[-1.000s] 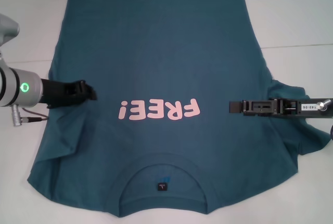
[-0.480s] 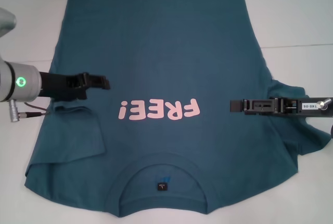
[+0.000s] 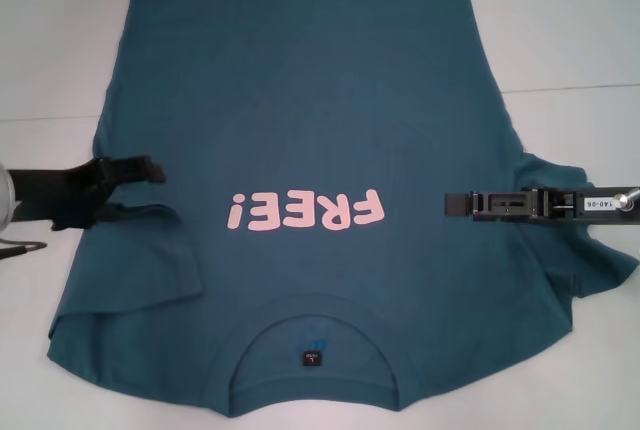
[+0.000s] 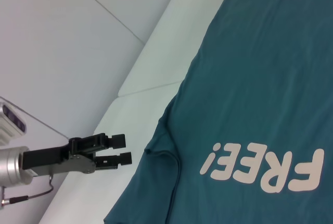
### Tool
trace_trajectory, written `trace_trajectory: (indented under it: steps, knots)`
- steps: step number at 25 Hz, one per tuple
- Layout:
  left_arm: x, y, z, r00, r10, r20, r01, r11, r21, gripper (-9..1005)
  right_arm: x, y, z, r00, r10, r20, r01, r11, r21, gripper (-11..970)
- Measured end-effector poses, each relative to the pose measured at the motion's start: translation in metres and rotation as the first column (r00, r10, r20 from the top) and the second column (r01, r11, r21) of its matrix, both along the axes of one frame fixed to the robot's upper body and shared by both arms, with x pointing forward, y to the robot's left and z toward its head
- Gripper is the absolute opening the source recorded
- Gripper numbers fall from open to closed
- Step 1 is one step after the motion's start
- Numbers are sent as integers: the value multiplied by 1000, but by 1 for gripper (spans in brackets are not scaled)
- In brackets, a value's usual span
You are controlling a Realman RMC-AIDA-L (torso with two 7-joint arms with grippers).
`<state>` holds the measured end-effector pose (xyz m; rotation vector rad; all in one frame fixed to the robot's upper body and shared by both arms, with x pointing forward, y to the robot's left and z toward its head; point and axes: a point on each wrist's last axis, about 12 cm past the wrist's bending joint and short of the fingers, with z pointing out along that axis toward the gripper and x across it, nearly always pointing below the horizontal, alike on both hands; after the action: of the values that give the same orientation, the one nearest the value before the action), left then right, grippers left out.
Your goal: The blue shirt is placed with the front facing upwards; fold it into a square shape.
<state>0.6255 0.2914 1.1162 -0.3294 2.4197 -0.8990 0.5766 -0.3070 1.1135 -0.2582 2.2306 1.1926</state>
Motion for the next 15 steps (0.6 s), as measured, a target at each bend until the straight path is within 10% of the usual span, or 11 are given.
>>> trace_trajectory:
  steps: [15]
  knots:
    - [6, -3, -18, 994, 98, 47, -100, 994, 46, 936, -4, -2, -5, 1000, -10, -25, 10, 1000, 13, 939]
